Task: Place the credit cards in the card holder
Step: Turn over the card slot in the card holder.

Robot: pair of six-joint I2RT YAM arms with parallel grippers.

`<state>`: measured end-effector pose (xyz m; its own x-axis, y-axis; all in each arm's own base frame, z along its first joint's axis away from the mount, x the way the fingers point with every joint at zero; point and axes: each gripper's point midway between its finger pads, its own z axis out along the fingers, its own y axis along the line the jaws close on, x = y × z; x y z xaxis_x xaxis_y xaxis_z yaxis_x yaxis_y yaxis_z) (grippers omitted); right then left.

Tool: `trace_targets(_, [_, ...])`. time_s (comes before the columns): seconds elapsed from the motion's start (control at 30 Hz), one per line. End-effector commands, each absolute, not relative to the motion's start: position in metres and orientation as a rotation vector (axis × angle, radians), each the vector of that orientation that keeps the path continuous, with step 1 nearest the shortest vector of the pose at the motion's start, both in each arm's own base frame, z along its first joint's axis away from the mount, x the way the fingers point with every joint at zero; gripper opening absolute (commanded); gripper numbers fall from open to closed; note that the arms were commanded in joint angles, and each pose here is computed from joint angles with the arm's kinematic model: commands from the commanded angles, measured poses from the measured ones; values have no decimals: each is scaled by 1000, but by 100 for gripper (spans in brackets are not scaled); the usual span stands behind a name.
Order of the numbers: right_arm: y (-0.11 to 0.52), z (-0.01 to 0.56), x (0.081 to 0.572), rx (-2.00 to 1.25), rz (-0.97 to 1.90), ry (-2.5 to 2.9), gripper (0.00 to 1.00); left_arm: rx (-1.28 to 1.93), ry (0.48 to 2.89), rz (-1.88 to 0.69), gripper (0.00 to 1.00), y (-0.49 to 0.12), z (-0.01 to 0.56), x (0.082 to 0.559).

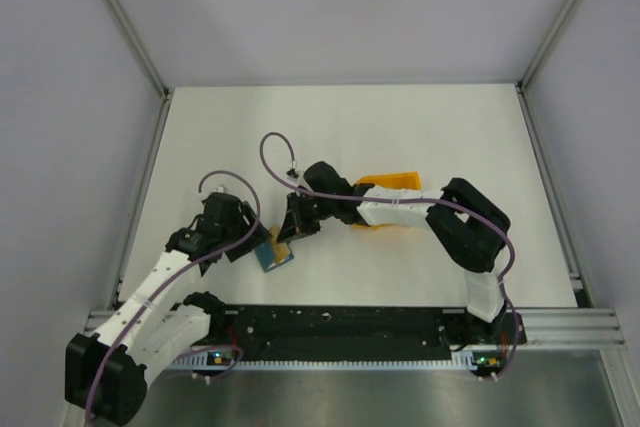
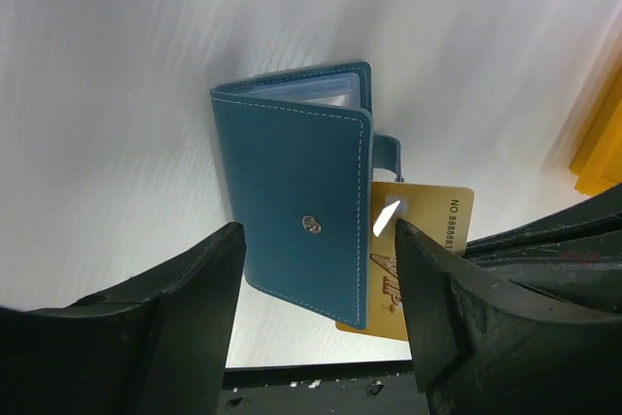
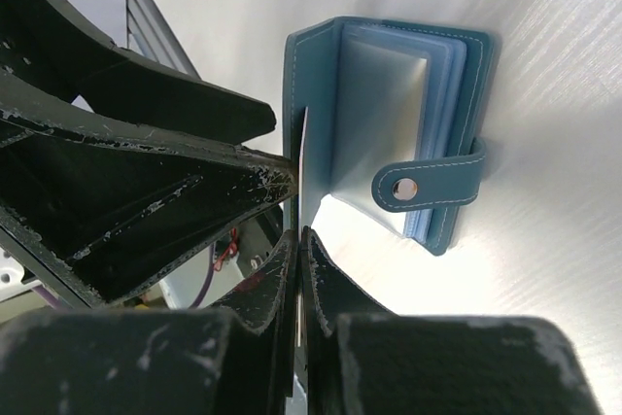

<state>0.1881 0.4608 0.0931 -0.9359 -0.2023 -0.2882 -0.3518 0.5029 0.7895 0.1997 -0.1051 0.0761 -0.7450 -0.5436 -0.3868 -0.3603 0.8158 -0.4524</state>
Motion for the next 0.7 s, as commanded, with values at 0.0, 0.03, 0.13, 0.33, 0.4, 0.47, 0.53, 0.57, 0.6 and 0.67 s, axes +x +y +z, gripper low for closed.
trace_targets(0.0, [481,115,187,-534,1513,2497,0,-673,2452,-504,66,-107,79,205])
trace_targets(0.03, [481,116,187,-535,1514,2493,0,-676,2461,-495,64,-105,77,204])
trace_targets(0.13, [481,115,188,-534,1513,2495,0,-683,2489,-478,59,-104,71,198])
trace_targets(0.33, [481,115,187,-543,1505,2495,0,-671,2497,-467,42,-103,69,197])
trace_targets(0.4, [481,114,187,-545,1500,2496,0,-668,2498,-463,31,-102,69,197])
trace_targets(0.47, [480,114,186,-547,1499,2499,0,-660,2500,-464,22,-103,68,197])
trace_targets(0.53, [481,113,186,-550,1503,2501,0,-657,2500,-465,13,-103,68,197])
trace_targets(0.57, [482,114,186,-555,1506,2495,0,-652,2499,-465,9,-103,68,197])
trace_targets(0.6, [483,113,185,-556,1507,2498,0,-653,2500,-464,5,-103,68,197])
trace_targets(0.67, [484,110,185,-557,1504,2506,0,-639,2495,-465,0,-103,70,198])
